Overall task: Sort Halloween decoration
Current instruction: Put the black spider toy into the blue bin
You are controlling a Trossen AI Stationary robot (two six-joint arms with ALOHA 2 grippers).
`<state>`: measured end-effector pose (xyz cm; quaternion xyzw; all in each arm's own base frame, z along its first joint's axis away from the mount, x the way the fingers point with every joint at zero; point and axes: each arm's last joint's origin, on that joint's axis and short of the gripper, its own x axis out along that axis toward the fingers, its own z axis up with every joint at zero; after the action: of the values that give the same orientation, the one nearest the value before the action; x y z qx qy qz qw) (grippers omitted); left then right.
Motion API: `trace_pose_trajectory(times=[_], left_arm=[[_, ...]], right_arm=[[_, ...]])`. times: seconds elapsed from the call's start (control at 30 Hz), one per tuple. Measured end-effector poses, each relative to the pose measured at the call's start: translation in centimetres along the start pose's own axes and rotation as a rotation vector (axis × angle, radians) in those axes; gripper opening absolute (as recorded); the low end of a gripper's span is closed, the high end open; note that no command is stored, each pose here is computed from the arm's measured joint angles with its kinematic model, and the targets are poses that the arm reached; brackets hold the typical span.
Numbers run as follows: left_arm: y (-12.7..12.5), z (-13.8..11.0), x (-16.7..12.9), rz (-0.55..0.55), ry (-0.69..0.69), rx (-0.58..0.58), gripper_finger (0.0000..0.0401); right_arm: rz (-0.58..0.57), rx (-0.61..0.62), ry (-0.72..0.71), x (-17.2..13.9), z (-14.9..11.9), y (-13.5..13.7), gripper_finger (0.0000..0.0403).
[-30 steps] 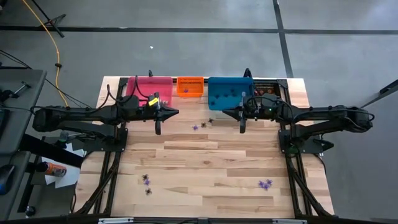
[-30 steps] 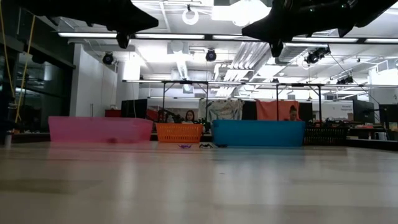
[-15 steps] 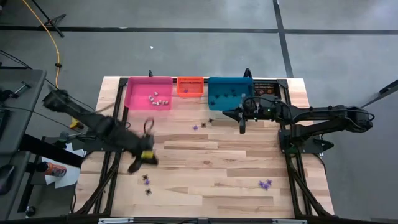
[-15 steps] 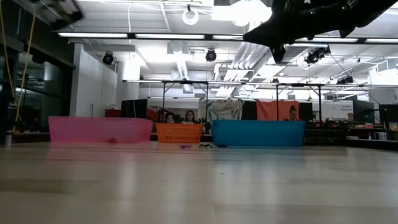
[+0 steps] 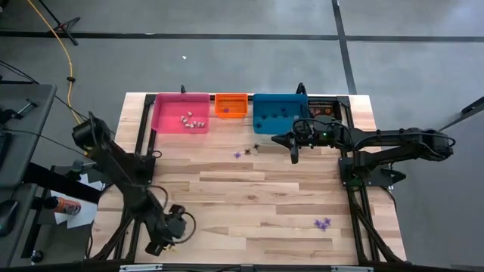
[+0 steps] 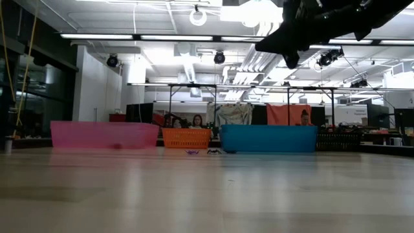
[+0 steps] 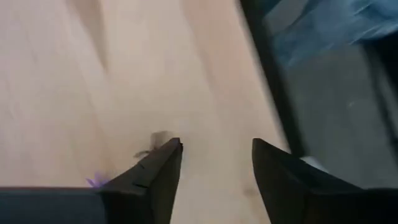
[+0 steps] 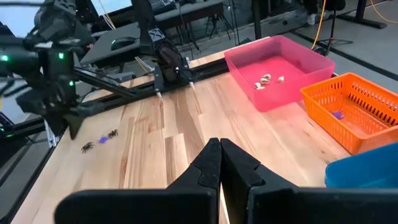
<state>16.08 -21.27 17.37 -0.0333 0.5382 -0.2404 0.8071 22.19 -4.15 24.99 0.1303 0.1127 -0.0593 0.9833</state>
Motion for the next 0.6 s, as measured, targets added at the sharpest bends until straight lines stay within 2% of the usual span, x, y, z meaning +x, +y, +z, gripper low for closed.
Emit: trace_pose_trajectory(times=[0.23,0.6], left_arm=[[1.1,-0.3,2.3,0.067,0.082,0.154,0.0199],[1.3,-0.4,2.6,0.072,0.104,0.279,0.02]], right_arm=[[-0.005,0.002,0.02,0.0,-0.2,0.0,0.0],[-0.006,0.004,0.028,0.0,-0.3,-0.1,0.0]])
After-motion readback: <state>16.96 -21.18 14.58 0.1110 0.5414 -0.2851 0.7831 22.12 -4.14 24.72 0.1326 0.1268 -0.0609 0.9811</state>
